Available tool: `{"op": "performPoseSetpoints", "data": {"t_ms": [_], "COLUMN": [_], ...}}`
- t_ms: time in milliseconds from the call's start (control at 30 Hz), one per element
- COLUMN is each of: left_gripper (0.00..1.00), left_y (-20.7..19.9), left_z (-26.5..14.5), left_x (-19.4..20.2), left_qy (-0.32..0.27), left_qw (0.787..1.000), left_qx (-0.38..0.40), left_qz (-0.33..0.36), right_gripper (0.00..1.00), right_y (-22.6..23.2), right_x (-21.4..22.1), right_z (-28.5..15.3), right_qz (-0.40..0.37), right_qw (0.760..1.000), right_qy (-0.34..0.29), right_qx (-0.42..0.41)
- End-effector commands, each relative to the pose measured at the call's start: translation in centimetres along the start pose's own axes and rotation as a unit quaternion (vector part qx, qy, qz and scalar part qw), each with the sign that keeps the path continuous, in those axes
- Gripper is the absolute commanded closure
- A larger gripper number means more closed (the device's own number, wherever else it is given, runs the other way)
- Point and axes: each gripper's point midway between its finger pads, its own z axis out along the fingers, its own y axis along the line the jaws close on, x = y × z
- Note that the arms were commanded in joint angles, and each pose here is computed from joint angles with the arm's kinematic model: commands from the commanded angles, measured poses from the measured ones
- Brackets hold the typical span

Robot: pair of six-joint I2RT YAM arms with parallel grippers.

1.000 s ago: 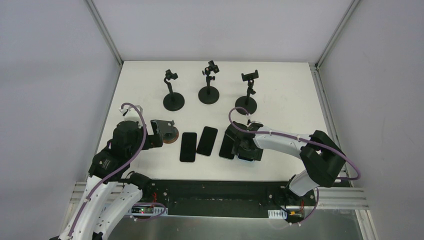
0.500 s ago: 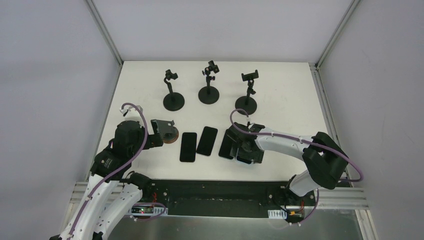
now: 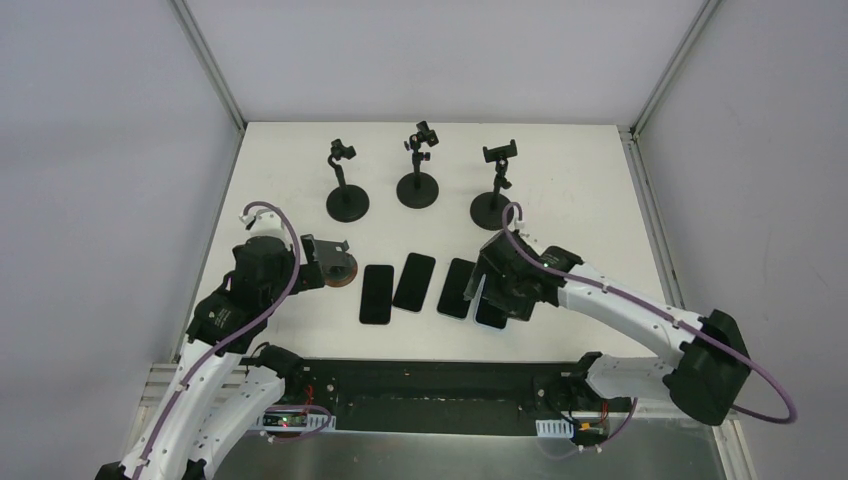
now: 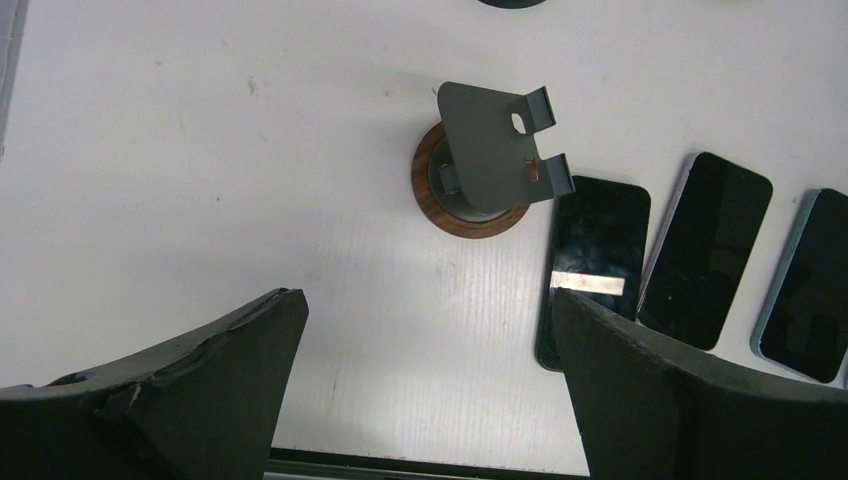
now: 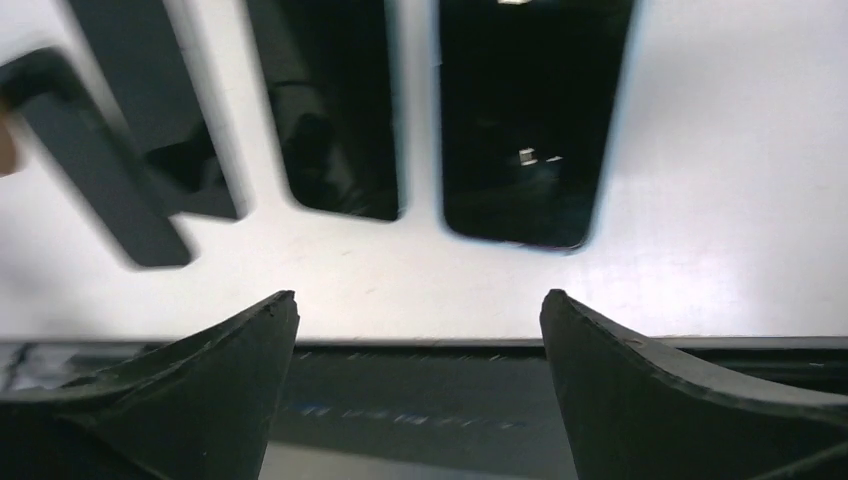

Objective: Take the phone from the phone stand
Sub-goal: Place the phone at the center of the board, then reset both arms

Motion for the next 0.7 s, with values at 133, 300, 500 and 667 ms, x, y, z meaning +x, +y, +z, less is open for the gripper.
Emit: {"op": "performPoseSetpoints", "data": {"t_ms": [133, 300, 500, 667], "left_gripper": [0.0, 0.0, 0.0, 0.0], "left_y": [-0.7, -2.4, -1.2, -0.3], "left_z": [0.2, 0.2, -0.7, -1.2], "left_x": [0.0, 0.7, 0.0, -0.3], "left_qy": [-0.002, 0.037, -0.001, -0.029], "left_qw": [1.0, 0.998, 0.999, 0.999], "left_qx": [0.014, 0.057, 0.043, 0.03], "left_qz": [-0.022, 0.001, -0.008, -0.02], "right_gripper": [0.02, 0.01, 0.01, 0.01], "right_y": [7.0, 6.7, 4.2, 2.8], "right_x": [-2.1, -4.7, -6.3, -8.6], "right_z": [-6.4, -8.4, -10.6, -12.4], "right_qz": [0.093, 0.156, 0.186, 0.241], "right_qw": [0.969, 0.928, 0.901, 0.856], "right_qy": [0.061, 0.025, -0.012, -0.052], "right_qx": [-0.221, -0.338, -0.391, -0.455]}}
